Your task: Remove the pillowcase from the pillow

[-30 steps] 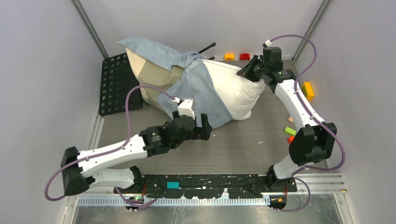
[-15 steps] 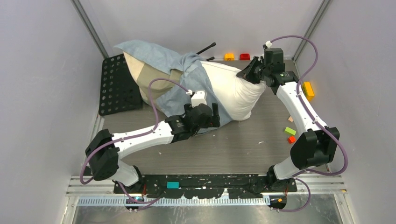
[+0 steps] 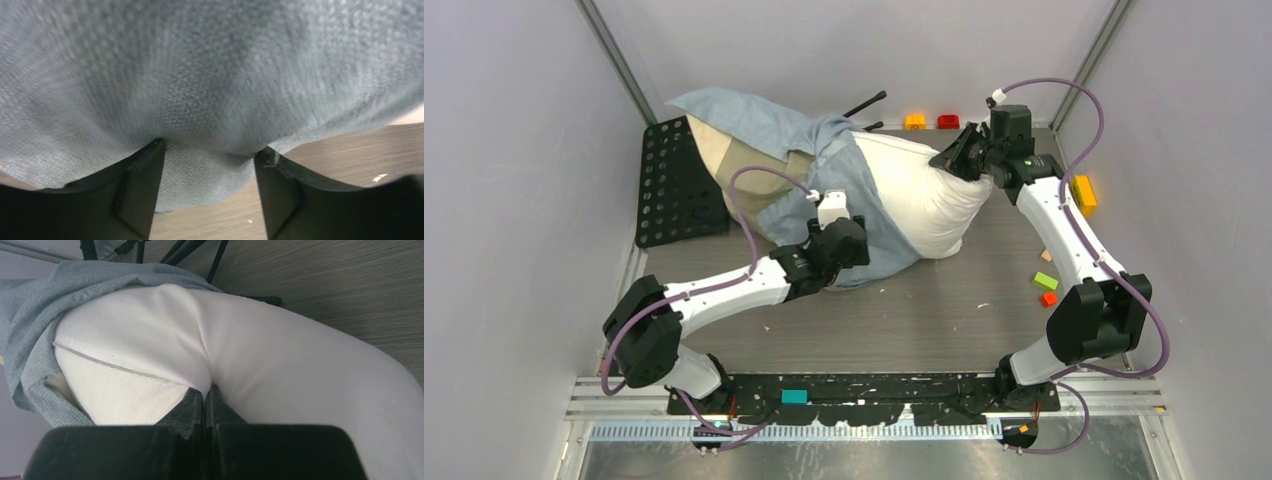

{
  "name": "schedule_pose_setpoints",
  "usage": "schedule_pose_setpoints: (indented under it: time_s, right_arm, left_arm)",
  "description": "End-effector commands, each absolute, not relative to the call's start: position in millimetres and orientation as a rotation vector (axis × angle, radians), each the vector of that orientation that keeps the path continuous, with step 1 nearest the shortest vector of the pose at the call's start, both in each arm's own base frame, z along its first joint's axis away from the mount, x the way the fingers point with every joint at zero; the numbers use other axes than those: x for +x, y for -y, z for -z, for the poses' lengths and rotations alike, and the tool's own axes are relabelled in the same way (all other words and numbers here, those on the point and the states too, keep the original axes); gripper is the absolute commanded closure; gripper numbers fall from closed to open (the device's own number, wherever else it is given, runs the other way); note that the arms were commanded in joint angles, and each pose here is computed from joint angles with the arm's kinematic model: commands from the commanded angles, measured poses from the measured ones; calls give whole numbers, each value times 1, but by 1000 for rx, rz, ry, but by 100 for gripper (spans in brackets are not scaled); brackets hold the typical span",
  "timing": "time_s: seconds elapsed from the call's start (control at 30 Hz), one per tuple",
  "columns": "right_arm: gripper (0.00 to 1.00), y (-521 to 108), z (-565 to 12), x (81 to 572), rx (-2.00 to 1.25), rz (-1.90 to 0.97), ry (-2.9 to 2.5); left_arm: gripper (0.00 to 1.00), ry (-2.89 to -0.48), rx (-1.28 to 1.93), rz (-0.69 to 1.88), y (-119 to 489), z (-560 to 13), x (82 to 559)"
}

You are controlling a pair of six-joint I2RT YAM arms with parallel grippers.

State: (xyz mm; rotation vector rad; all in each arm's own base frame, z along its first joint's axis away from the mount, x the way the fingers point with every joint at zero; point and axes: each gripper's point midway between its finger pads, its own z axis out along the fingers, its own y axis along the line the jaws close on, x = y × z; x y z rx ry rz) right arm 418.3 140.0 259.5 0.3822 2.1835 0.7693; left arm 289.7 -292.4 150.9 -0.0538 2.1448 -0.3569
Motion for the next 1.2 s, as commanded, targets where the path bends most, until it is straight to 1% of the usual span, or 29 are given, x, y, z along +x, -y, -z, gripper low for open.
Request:
schedule_pose_setpoints:
  time_s: [0.0,0.03,0.07,0.1,0.13,0.2,0.27,0.4,0.6,0.73,0.83,0.93,1.0,1.03,1.07,1.1,1.13,1.17]
  right_arm:
    - [100,-136,-268,413,387,-766,-2162]
    - [100,-135,-269,413,389,-759,-2159]
    - [100,-134,-269,413,391,-752,-2158]
    - [100,-133,-269,413,390,-744,-2156]
    - [100,-132,-269,413,391,-737,-2155]
    - [100,-129,-270,413,388,-717,-2154]
    - [100,-124,-272,416,391,-679,-2149]
    - [100,-104,-286,425,399,-601,-2127]
    - [100,-62,-321,430,458,-528,-2068]
    - [100,-40,-333,436,501,-494,-2029]
    - [100,-33,-337,445,503,-476,-2039]
    - [100,-39,-326,458,468,-502,-2102]
    - [100,-48,-320,461,431,-550,-2150]
    - [97,-50,-317,462,422,-564,-2169]
    - [89,-51,-314,461,418,-568,-2183]
    - [76,-51,-313,460,414,-565,-2192]
    - [60,-51,-313,457,404,-558,-2194]
    - [49,-50,-314,454,396,-541,-2188]
  left_arm:
    - [59,-2043,-50,441,287,-177,304]
    - [76,-2031,-44,412,281,-180,305]
    - [91,-2024,-38,383,274,-183,305]
    - [98,-2023,-25,336,266,-186,306]
    - [100,-2024,-16,285,256,-190,306]
    - [100,-2044,-10,224,238,-197,305]
    - [100,-2051,-19,217,220,-207,303]
    - [100,-1982,-76,236,182,-243,305]
    - [100,-1896,-112,16,96,-301,290]
    - [100,-1850,-110,-92,59,-322,272]
    - [100,-1829,-100,-94,50,-335,261]
    - [100,-1804,-63,16,64,-346,258]
    - [100,-1795,-4,119,84,-348,260]
    - [100,-1795,28,176,96,-346,263]
    - [100,-1819,68,238,112,-338,265]
    - [100,-1839,102,293,126,-332,268]
    - [100,-1863,133,347,140,-325,269]
    - [100,-1893,166,399,154,-317,271]
